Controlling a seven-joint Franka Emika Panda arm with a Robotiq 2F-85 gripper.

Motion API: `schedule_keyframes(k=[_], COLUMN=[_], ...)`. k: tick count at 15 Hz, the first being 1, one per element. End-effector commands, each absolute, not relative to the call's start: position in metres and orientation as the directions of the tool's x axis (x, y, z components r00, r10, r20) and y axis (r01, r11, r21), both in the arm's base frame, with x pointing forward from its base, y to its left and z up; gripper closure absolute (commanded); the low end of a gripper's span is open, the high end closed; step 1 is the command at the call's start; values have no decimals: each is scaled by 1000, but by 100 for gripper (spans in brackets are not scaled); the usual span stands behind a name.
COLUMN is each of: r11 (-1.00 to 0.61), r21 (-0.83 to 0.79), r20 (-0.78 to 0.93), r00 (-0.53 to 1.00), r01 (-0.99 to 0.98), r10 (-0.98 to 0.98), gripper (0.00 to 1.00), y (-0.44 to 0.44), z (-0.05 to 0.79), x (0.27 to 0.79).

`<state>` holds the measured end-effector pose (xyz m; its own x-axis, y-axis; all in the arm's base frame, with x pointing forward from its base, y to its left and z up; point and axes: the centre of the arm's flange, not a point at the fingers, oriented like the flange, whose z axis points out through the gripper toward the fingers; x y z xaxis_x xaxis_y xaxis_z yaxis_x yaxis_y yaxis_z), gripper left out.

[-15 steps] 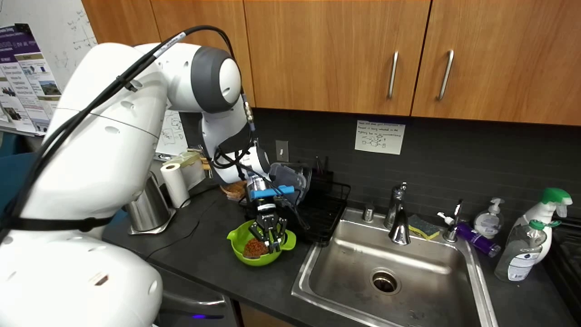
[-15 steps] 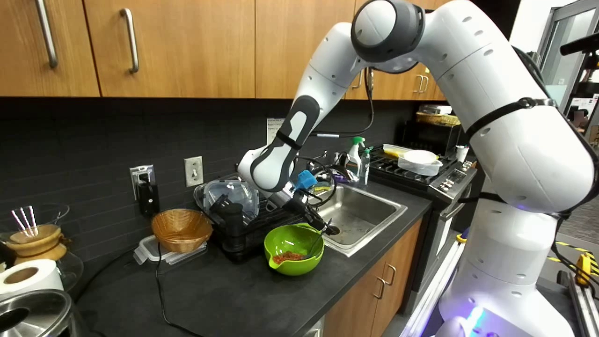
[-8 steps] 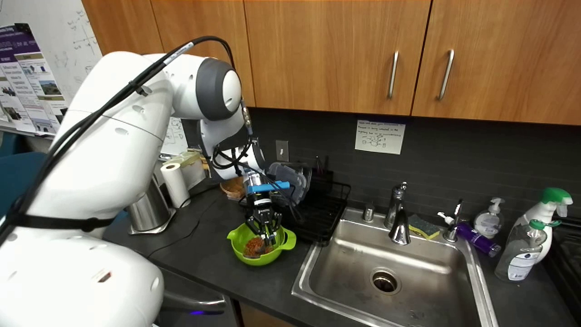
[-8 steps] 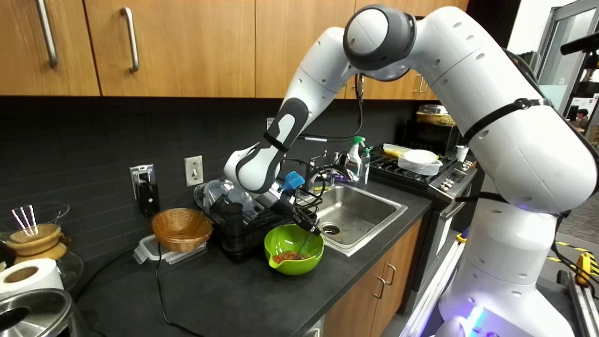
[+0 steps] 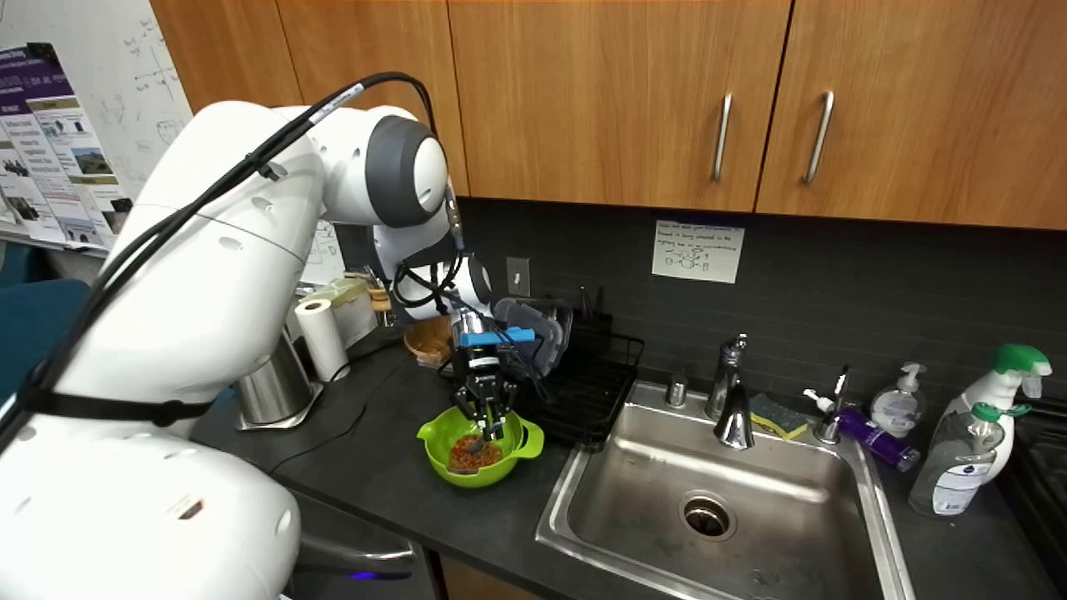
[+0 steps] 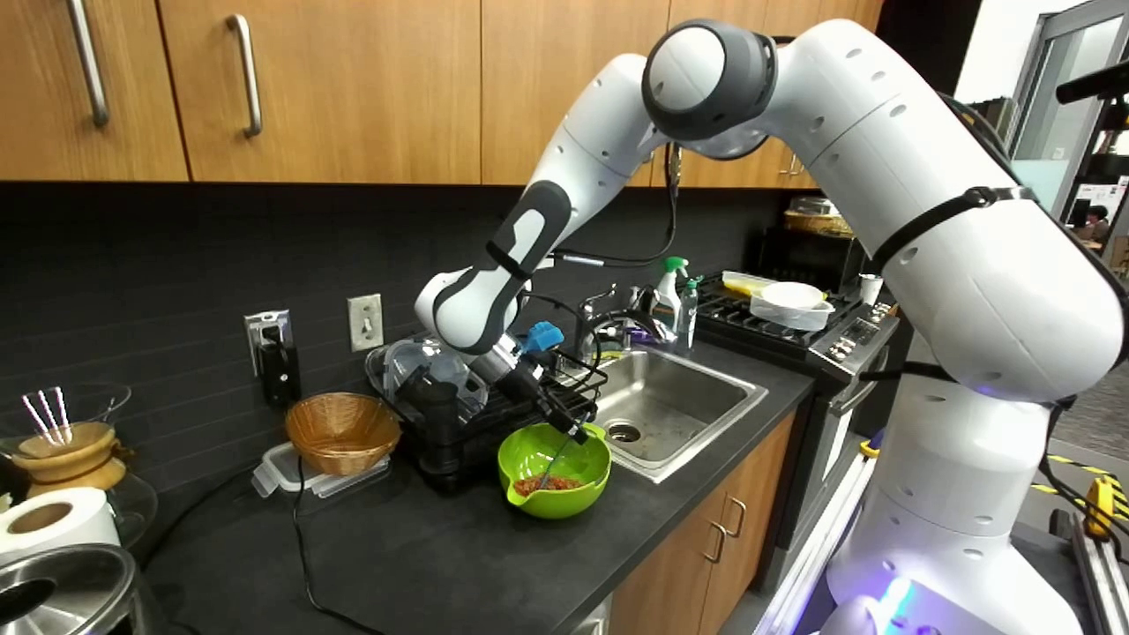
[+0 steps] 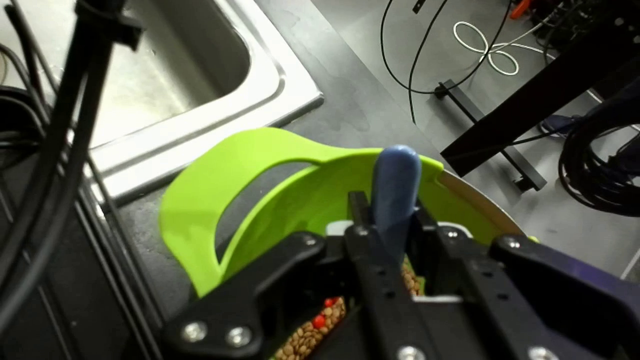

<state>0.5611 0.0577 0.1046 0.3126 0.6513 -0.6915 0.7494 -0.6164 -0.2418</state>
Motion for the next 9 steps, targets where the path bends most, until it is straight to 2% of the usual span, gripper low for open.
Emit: schedule_keyframes(k=[1,9], r11=[-627,-650], r21=[-252,-250], r20=[-648,-647], r00=[352,376], r01=[737,717], r10=[675,663], gripper=[95,95], y=[47,25], z=[108,109], x=[558,547])
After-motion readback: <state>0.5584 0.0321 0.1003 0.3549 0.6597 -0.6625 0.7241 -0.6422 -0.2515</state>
